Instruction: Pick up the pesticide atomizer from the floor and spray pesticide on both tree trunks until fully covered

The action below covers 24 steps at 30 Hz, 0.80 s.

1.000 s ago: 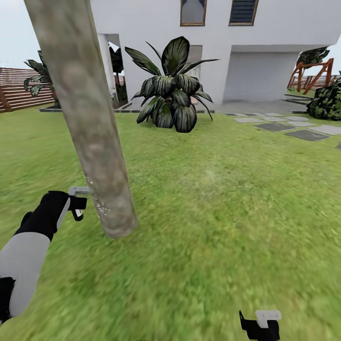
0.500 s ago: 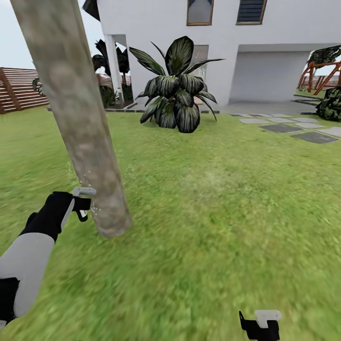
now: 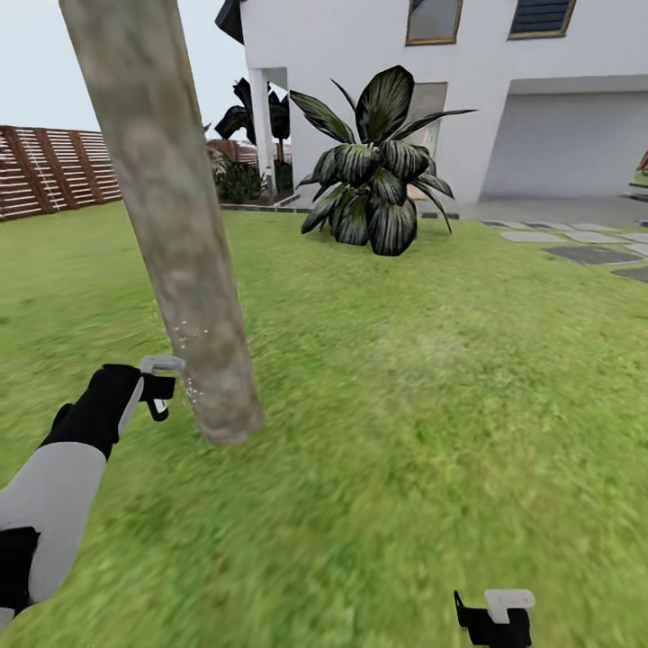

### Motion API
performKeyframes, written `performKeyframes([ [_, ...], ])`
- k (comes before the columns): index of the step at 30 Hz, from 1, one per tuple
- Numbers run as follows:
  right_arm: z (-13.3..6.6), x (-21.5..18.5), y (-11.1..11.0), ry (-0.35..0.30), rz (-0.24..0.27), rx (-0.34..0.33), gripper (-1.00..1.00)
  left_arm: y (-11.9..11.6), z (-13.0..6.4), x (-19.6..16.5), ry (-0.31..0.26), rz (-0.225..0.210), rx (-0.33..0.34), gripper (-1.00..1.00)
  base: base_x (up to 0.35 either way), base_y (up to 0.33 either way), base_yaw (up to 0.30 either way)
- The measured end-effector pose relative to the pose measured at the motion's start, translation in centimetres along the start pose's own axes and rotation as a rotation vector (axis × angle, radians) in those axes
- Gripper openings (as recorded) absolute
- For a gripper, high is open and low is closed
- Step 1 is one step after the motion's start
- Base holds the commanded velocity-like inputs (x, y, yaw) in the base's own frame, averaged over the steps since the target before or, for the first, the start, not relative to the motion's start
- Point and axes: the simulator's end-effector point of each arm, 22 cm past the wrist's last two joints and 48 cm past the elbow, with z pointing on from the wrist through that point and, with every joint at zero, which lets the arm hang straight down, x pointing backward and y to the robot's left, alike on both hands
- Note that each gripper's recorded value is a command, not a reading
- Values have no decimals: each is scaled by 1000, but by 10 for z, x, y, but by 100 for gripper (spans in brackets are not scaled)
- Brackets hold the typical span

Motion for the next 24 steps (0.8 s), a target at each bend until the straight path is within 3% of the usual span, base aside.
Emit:
performKeyframes([
  [2,0,0,0,0,0,0,100,-15,3,8,12,-5,26,-100,111,-273,20],
  [5,0,0,0,0,0,0,100,-20,7,27,37,3,29,-100,111,-273,4],
  [11,0,0,0,0,0,0,100,24,13,54,79,-15,-32,-100,112,-273,0],
  [13,0,0,0,0,0,0,100,19,17,69,101,-15,-23,-100,113,-273,0],
  [16,0,0,0,1,0,0,100,-25,22,96,138,-15,40,-100,53,-147,0],
  [17,0,0,0,1,0,0,100,-29,23,104,149,-7,42,-100,9,-28,0],
  [19,0,0,0,1,0,-1,100,-19,24,114,162,-6,24,-100,3,-11,0],
  [22,0,0,0,0,0,-1,100,42,22,127,172,-11,-58,-100,0,-1,0],
  [24,0,0,0,1,0,0,100,45,23,131,177,-22,-55,-100,0,0,0],
])
